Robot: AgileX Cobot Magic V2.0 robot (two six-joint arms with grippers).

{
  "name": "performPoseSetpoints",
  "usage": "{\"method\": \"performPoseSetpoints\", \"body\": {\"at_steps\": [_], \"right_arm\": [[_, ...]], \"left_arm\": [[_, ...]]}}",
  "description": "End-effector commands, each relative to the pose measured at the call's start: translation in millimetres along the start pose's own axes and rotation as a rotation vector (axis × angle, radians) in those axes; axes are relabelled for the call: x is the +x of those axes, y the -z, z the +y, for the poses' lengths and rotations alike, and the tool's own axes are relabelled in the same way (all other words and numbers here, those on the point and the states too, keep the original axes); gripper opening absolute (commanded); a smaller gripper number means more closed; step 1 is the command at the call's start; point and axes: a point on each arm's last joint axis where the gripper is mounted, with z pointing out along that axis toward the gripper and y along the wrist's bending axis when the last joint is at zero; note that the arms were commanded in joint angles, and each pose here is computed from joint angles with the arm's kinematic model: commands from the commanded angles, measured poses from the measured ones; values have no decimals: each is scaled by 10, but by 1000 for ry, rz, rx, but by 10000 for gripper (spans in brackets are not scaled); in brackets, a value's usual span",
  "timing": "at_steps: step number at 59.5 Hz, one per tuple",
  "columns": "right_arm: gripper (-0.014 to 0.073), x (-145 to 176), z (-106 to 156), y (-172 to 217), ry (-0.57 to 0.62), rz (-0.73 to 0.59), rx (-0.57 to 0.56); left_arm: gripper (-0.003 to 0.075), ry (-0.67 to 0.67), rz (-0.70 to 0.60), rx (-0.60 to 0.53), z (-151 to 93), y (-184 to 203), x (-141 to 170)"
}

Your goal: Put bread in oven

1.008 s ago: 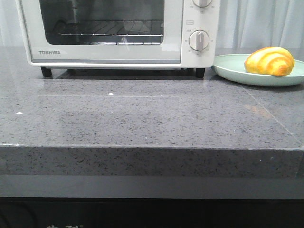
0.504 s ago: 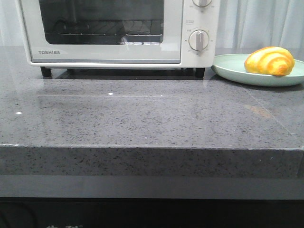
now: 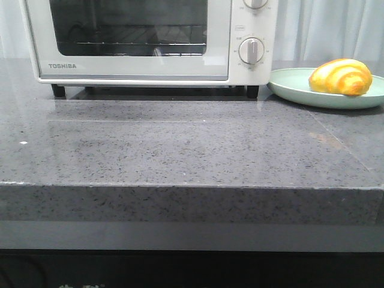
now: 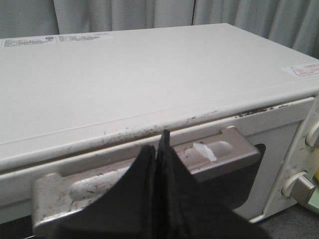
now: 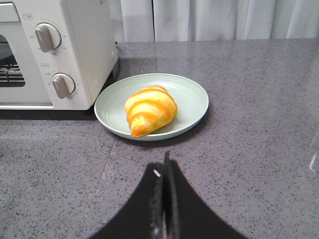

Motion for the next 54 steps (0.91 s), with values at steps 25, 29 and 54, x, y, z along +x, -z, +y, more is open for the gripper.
{"method": "performPoseSetpoints", "body": {"at_steps": [25,29,54], "right_arm": [[-66,-181,7,14,4,-103,2],[-66,-182,7,14,4,-104,2],[-66,-182,7,14,4,-104,2]], "left_arm": [[-20,8,56,8,-61,109,-55],[-20,6,71,18,-92,149,12],[-20,49,150,38,-150,260,533]]}}
